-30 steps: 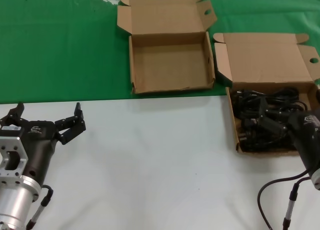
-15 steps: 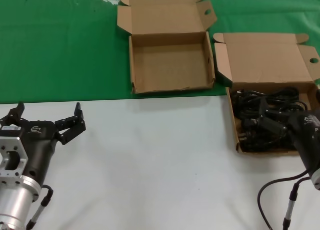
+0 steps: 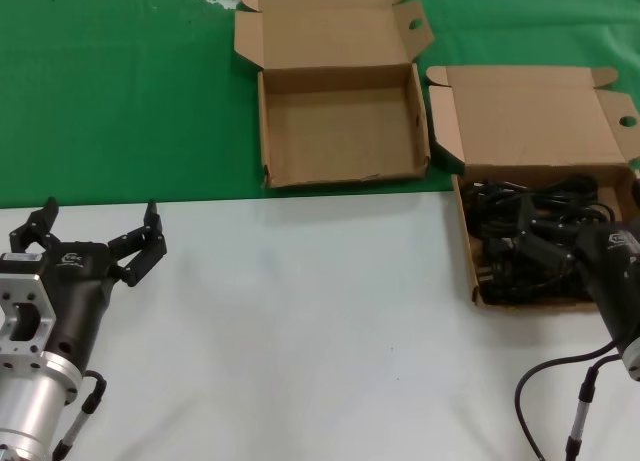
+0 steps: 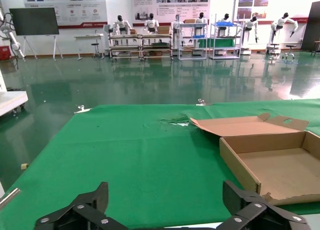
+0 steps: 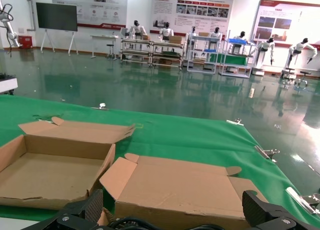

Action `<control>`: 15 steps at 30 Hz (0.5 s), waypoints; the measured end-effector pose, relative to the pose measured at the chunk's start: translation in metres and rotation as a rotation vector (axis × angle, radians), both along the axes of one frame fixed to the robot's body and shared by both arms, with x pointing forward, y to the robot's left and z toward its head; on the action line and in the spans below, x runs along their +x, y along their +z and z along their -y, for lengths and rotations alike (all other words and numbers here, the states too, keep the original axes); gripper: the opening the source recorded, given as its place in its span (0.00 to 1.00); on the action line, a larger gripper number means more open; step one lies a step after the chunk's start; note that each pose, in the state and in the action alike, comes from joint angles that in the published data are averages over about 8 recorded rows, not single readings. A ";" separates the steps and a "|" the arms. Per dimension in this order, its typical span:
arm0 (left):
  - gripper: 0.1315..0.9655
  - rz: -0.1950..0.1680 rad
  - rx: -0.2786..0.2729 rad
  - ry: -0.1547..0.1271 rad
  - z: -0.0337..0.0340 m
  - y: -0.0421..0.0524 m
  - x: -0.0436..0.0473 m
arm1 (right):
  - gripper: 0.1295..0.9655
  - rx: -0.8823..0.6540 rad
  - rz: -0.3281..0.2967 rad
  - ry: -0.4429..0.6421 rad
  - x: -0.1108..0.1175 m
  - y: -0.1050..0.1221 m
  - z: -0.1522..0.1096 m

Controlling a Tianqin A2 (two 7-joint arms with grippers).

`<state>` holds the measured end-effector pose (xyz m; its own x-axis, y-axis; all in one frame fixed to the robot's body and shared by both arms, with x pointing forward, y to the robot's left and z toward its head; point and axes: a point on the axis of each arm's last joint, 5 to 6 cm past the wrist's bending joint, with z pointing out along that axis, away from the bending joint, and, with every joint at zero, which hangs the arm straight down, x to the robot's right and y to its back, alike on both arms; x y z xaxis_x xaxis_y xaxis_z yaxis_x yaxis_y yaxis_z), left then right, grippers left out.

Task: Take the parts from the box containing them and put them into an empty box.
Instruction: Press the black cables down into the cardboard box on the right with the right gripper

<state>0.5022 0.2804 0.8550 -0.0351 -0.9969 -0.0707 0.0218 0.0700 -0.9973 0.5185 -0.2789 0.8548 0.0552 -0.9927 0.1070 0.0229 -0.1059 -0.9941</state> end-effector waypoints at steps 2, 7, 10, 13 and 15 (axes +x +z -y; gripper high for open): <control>0.80 0.000 0.000 0.000 0.0000 0.0000 0.0000 | 1.00 0.001 0.000 -0.001 0.000 0.000 0.000; 0.76 0.000 0.000 0.000 0.0000 0.0000 0.0000 | 1.00 0.002 -0.003 -0.003 0.000 -0.001 -0.001; 0.70 0.000 0.000 0.000 0.0000 0.0000 0.0000 | 1.00 0.002 -0.006 -0.003 0.000 -0.001 0.000; 0.62 0.000 0.000 0.000 0.0000 0.0000 0.0000 | 1.00 -0.003 -0.011 0.001 0.001 -0.001 0.001; 0.56 0.000 0.000 0.000 0.0000 0.0000 0.0000 | 1.00 -0.011 -0.013 0.008 0.001 -0.001 0.003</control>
<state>0.5022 0.2804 0.8550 -0.0351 -0.9969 -0.0705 0.0218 0.0698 -0.9973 0.5192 -0.2820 0.8541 0.0641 -0.9911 0.1167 0.0107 -0.1163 -0.9932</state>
